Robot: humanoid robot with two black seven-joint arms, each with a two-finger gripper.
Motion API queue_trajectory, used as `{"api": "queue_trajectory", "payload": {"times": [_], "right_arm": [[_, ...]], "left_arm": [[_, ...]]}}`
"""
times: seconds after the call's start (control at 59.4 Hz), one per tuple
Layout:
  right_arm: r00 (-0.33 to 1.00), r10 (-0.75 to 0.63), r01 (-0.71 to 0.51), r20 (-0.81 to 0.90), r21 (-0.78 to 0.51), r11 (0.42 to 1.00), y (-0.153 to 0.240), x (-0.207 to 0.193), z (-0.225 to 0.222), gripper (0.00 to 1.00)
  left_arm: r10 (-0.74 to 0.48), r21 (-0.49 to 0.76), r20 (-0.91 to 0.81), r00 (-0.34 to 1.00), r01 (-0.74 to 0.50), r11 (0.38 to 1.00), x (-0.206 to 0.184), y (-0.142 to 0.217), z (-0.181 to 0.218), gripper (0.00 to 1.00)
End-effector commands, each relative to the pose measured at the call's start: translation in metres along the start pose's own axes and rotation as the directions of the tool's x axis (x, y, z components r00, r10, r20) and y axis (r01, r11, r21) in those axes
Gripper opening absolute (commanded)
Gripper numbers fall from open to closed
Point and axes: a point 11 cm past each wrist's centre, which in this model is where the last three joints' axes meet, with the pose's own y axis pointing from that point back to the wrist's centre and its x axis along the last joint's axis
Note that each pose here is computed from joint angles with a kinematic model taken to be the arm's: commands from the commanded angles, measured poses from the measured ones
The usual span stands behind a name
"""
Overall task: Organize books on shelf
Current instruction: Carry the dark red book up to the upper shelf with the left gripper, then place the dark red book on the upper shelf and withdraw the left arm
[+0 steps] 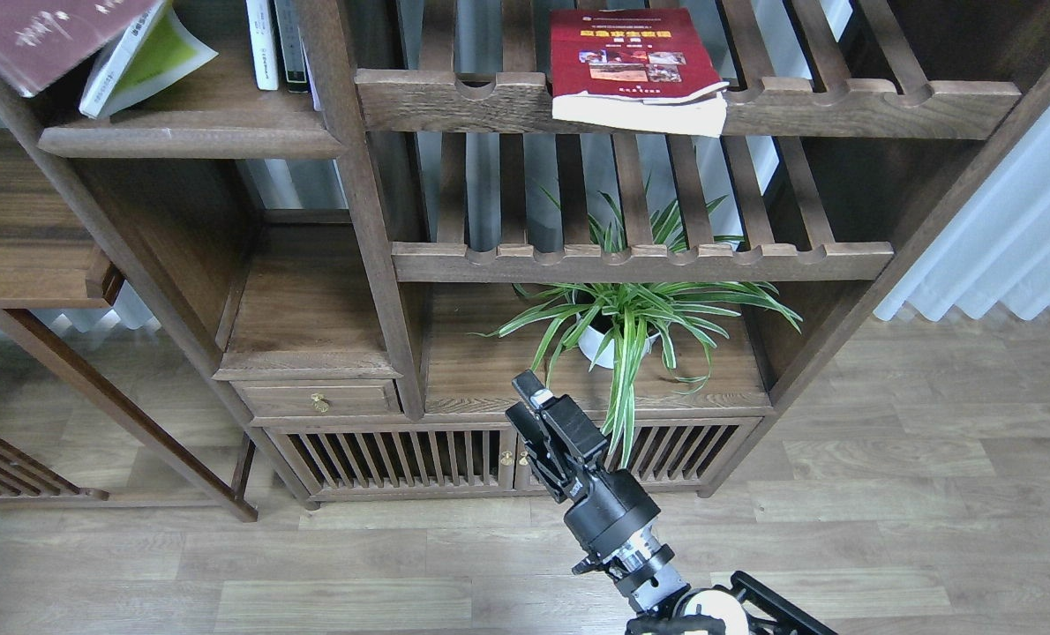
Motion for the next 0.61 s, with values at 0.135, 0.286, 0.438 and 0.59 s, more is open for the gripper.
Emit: {"api": "queue_trajectory", "payload": {"times": [0.135, 0.286, 0.438, 0.59], "right_arm": [[1.0, -0.002, 0.001, -0.002, -0.009, 1.0, 0.0, 0.0, 0.002, 0.78], [1.0, -0.002, 0.002, -0.002, -0.014, 1.0, 0.0, -0.001, 0.004, 0.78], [1.0, -0.006, 0.006, -0.004, -0.026, 1.0, -0.001, -0.002, 0.007, 0.78], [1.0, -0.013, 0.012, -0.013, -0.052, 0.999, -0.002, -0.003, 0.013, 0.78]], "left_arm": [[0.002, -0.03, 0.08, 0.997, 0.0, 1.0, -0.002, 0.001, 0.019, 0.02], [0.009, -0.007, 0.134, 0.991, -0.008, 1.0, -0.001, 0.0, 0.014, 0.02], [0.01, 0.005, 0.161, 0.987, -0.011, 1.0, -0.001, -0.001, 0.008, 0.02], [0.0, 0.015, 0.174, 0.985, -0.003, 1.0, -0.002, -0.006, -0.001, 0.01]]}}
